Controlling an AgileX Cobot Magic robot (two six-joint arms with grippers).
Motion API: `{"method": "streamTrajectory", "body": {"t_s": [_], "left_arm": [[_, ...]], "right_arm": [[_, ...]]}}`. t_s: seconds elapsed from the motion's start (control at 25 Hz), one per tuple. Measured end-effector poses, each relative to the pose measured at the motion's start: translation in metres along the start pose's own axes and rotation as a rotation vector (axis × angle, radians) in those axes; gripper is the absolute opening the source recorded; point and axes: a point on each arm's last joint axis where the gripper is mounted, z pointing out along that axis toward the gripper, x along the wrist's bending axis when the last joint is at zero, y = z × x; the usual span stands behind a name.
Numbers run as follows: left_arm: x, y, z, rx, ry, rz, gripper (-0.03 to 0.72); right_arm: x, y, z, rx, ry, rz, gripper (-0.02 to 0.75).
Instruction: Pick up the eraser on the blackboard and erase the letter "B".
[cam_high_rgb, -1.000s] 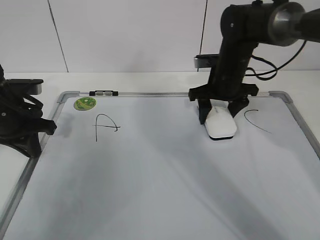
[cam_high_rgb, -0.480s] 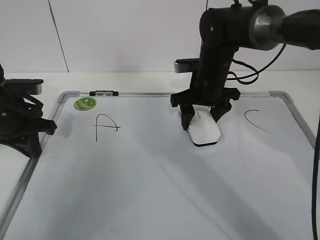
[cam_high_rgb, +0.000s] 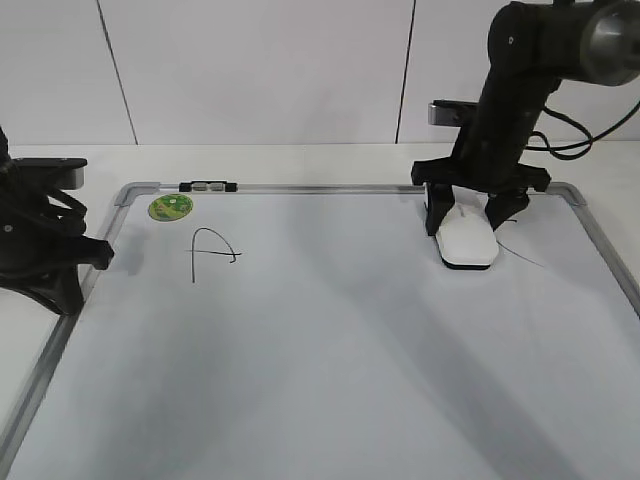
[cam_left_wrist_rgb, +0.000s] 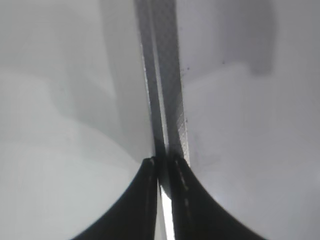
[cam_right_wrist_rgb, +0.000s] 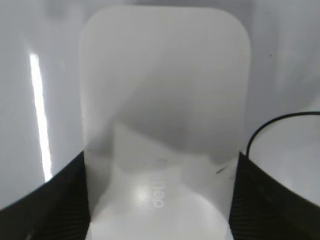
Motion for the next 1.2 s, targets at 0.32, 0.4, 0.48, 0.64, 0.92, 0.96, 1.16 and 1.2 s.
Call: {"method": "streamTrajectory", "body": {"t_s": [0.32, 0.4, 0.48, 0.64, 0.92, 0.96, 1.16, 1.2], "left_arm": [[0.000, 0.000, 0.000, 0.004, 0.001, 0.001, 0.038], [0.000, 0.000, 0.000, 0.002, 0.003, 0.003, 0.038], [0.000, 0.000, 0.000, 0.002, 0.003, 0.003, 0.038], [0.000, 0.000, 0.000, 0.002, 0.001, 0.002, 0.038], [0.000, 0.000, 0.000, 0.002, 0.001, 0.002, 0.038], [0.000, 0.000, 0.000, 0.001, 0.000, 0.000, 0.038], [0.000, 0.000, 0.000, 0.001, 0.000, 0.000, 0.038], [0.000, 0.000, 0.000, 0.001, 0.000, 0.000, 0.038]], "right_arm": [[0.022, -0.004, 0.002, 0.006, 0.018, -0.037, 0.538], [0.029, -0.006, 0.002, 0.008, 0.019, -0.052, 0.538], [0.070, -0.018, 0.005, 0.018, 0.031, -0.141, 0.538], [0.105, -0.032, 0.007, 0.030, 0.055, -0.213, 0.538], [0.095, -0.027, 0.006, 0.028, 0.062, -0.188, 0.538], [0.090, -0.025, 0.006, 0.026, 0.059, -0.177, 0.538], [0.043, -0.009, 0.003, 0.012, 0.039, -0.081, 0.538], [0.031, -0.006, 0.002, 0.009, 0.035, -0.055, 0.538]]}}
